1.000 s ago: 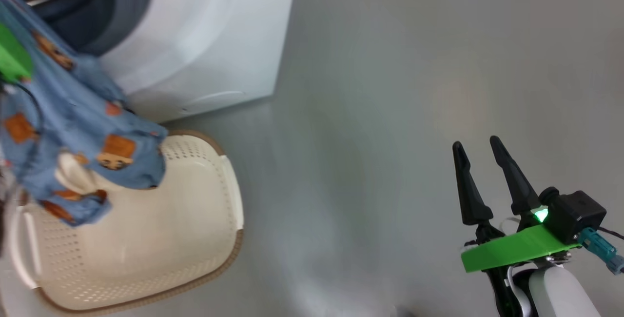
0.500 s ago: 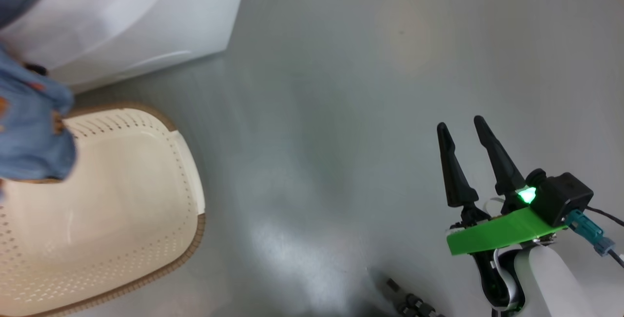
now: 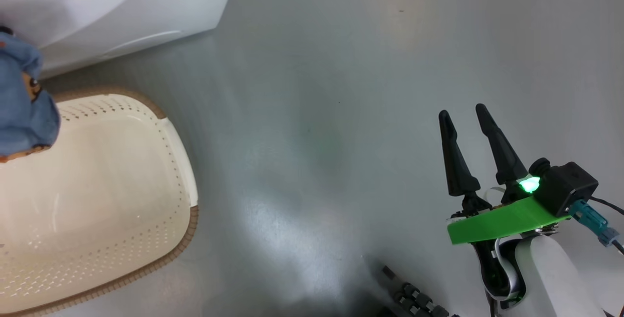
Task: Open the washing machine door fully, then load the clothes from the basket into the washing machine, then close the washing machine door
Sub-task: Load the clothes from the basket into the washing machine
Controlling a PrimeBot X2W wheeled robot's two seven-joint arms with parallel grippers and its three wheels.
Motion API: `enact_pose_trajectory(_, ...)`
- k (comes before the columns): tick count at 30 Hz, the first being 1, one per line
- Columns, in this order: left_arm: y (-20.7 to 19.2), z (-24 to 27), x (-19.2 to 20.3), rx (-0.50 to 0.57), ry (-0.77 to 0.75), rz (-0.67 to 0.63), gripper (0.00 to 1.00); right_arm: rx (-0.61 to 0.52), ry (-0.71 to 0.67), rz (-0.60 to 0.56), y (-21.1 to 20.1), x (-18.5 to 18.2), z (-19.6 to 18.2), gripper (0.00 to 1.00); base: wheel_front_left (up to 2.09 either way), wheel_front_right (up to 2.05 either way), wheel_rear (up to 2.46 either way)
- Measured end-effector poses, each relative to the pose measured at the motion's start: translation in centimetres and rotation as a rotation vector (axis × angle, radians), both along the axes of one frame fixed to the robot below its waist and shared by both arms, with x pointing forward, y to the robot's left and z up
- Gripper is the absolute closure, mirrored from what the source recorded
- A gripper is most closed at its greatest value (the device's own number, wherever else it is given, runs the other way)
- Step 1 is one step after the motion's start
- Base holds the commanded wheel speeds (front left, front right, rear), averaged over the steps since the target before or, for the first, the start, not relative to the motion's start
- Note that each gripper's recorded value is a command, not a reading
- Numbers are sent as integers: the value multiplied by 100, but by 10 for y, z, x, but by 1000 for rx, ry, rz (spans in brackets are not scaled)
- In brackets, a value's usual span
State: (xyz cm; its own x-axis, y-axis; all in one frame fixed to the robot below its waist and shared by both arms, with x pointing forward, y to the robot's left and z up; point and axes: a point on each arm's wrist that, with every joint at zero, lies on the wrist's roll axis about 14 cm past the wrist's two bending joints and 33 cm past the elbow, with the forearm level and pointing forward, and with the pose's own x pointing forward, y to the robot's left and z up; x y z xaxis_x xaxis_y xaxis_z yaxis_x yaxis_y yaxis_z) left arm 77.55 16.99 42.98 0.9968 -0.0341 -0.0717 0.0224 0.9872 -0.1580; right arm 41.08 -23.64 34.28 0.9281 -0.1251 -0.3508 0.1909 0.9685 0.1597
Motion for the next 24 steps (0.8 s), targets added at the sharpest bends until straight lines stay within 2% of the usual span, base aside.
enact_pose_trajectory(13,5,12,-22,-25,-4,9,0,-17,-63,38,8,14,17,0,0,0,0)
enact_pose_trajectory(24,-7,-13,-88,-55,56,-11,0,-4,-126,102,30,24,40,0,0,0,0)
